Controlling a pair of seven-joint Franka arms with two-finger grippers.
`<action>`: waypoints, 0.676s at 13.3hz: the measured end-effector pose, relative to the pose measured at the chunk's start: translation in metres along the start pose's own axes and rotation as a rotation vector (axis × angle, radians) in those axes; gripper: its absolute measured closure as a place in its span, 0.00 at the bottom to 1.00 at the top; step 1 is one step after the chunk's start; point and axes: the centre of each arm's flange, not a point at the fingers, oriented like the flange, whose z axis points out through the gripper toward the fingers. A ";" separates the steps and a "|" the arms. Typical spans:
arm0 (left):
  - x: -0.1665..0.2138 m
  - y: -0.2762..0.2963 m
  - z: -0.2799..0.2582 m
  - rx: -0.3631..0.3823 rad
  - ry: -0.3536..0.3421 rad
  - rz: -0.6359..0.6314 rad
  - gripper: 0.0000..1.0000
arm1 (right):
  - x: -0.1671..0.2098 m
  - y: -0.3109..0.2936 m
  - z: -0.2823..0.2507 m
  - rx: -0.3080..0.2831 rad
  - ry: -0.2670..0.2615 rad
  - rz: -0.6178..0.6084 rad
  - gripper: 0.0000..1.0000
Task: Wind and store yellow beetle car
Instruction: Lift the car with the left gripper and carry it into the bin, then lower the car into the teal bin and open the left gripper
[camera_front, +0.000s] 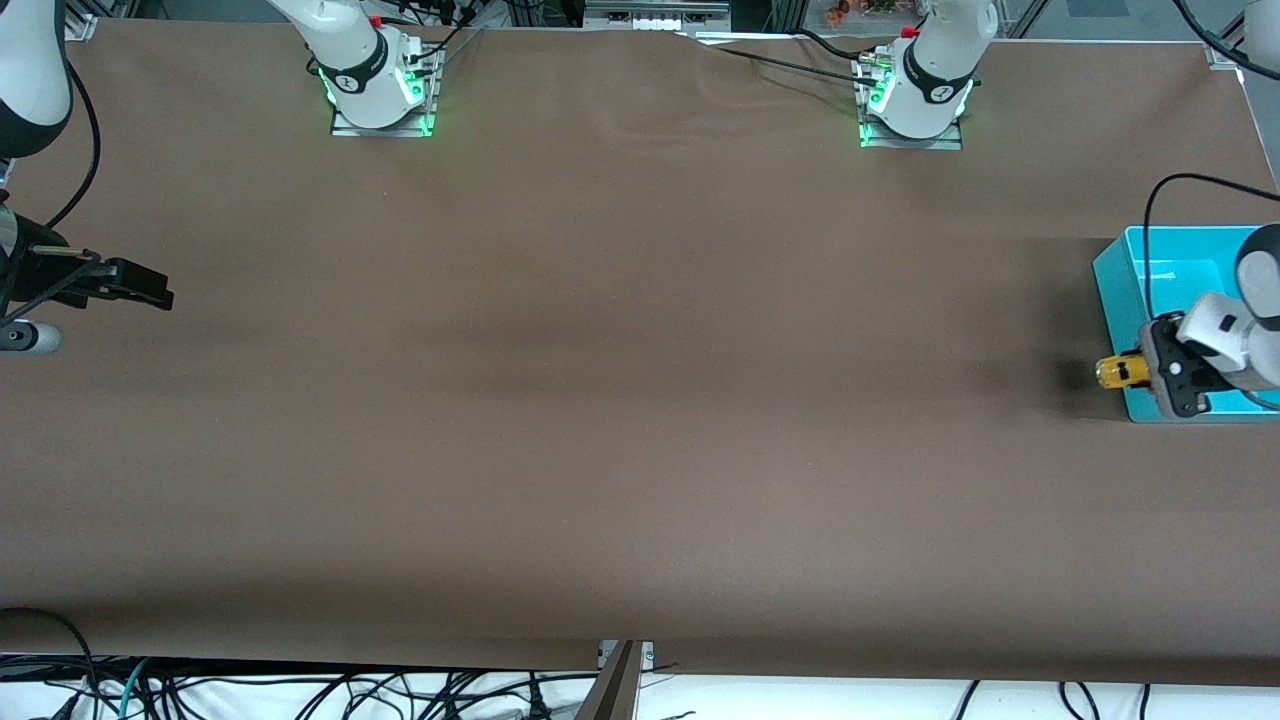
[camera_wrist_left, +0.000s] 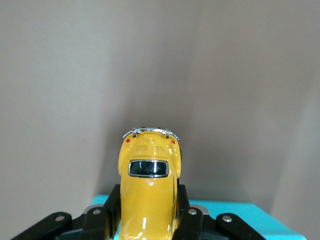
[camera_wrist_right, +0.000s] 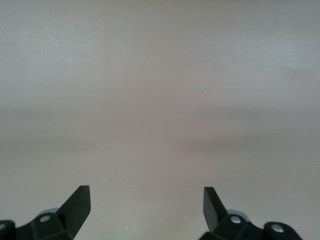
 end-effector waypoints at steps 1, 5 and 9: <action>-0.027 0.006 0.001 -0.008 -0.009 0.020 0.54 | 0.000 0.000 0.000 0.000 0.001 0.000 0.00; -0.135 0.036 0.031 -0.062 -0.034 -0.001 0.54 | 0.001 0.000 0.000 0.000 0.005 0.000 0.00; -0.192 0.052 0.108 -0.075 0.003 0.002 0.54 | 0.001 0.001 -0.001 0.000 0.010 0.005 0.00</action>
